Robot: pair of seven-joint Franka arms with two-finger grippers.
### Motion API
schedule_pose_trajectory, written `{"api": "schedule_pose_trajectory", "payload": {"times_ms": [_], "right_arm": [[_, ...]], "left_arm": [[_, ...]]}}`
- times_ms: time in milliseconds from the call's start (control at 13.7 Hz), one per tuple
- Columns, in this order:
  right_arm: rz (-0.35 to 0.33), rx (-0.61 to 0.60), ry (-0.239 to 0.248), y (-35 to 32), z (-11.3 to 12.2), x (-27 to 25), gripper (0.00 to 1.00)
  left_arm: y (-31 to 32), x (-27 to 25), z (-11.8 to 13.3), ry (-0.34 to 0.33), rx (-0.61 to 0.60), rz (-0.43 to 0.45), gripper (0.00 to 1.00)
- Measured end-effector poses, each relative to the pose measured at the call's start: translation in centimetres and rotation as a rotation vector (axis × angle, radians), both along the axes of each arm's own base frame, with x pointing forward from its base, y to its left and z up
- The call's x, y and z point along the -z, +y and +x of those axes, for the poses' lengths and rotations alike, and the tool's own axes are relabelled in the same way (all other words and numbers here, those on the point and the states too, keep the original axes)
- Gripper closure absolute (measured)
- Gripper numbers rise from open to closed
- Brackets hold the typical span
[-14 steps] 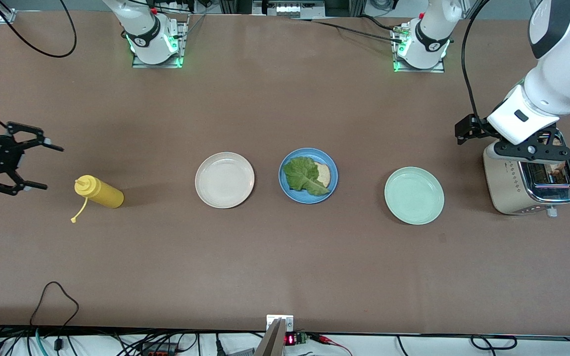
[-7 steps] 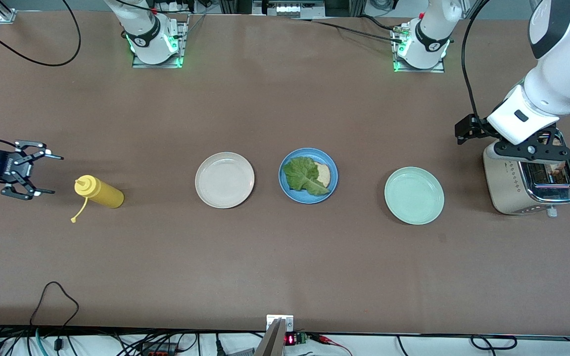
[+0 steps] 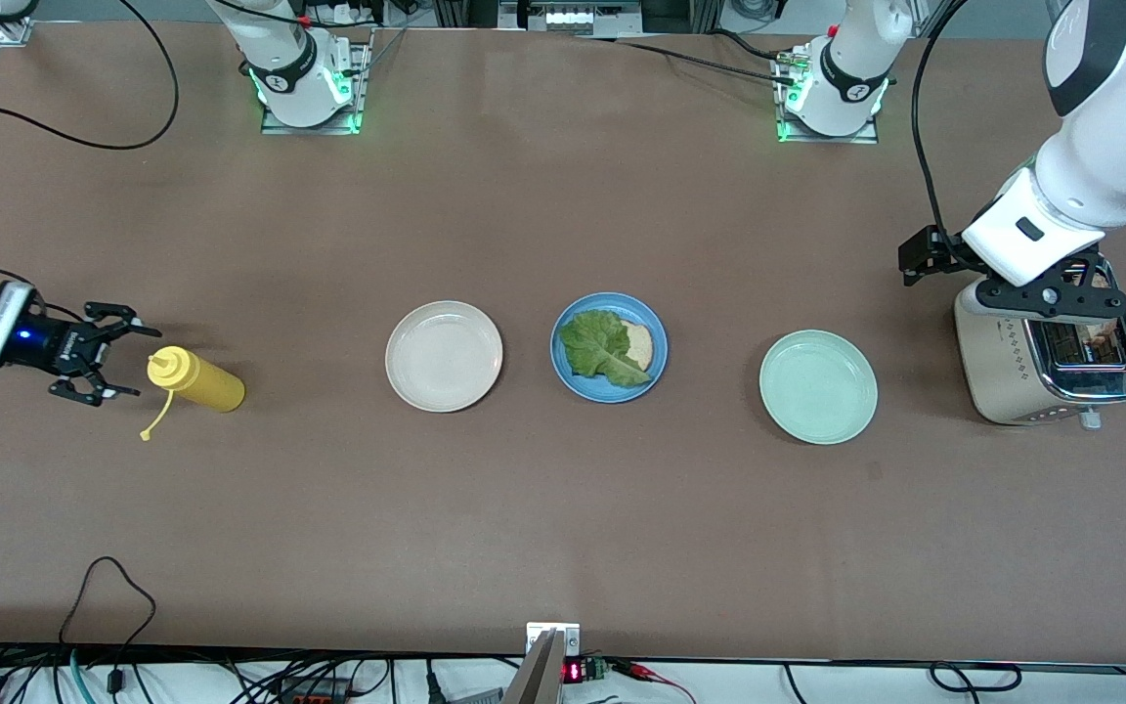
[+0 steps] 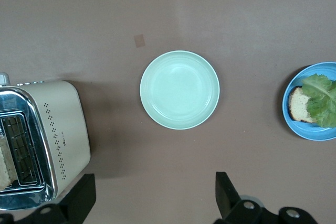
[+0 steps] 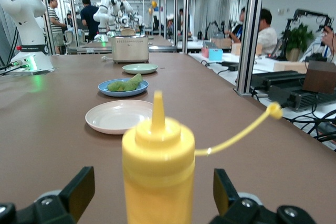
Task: Make sandwich in blue plate with both arms
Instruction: 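Grasp the yellow mustard bottle with the right gripper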
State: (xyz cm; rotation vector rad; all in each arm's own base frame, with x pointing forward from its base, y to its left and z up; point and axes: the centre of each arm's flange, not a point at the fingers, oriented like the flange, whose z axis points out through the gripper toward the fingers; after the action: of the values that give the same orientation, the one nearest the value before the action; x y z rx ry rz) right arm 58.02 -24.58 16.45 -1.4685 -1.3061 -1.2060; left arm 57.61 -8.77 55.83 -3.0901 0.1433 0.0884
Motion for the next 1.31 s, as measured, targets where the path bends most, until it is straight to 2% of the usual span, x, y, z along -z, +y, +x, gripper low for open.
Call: {"api": "schedule_pose_trajectory", "payload": {"times_ms": [146, 364, 582, 1164, 1237, 1310], "right_arm": [[0.029, -0.006, -0.030, 0.2, -0.2, 3.2, 0.00], [0.061, 0.001, -0.045, 0.5, -0.1, 5.0, 0.00], [0.079, -0.009, -0.051, 1.4, 0.2, 5.2, 0.00], [0.142, -0.030, -0.072, 6.6, 2.7, 4.6, 0.01], [0.143, -0.035, -0.072, 6.9, 2.8, 4.5, 0.10], [0.142, -0.038, -0.070, 7.1, 3.0, 4.5, 0.24]], "left_arm": [[0.0, 0.0, 0.0, 0.000, 0.000, 0.000, 0.00], [0.0, 0.0, 0.0, 0.000, 0.000, 0.000, 0.00], [0.0, 0.0, 0.0, 0.000, -0.001, 0.000, 0.00], [0.3, 0.0, 0.0, 0.000, -0.004, 0.000, 0.00], [0.3, 0.0, 0.0, 0.000, -0.005, 0.000, 0.00], [0.3, 0.0, 0.0, 0.000, -0.005, 0.000, 0.00]]}}
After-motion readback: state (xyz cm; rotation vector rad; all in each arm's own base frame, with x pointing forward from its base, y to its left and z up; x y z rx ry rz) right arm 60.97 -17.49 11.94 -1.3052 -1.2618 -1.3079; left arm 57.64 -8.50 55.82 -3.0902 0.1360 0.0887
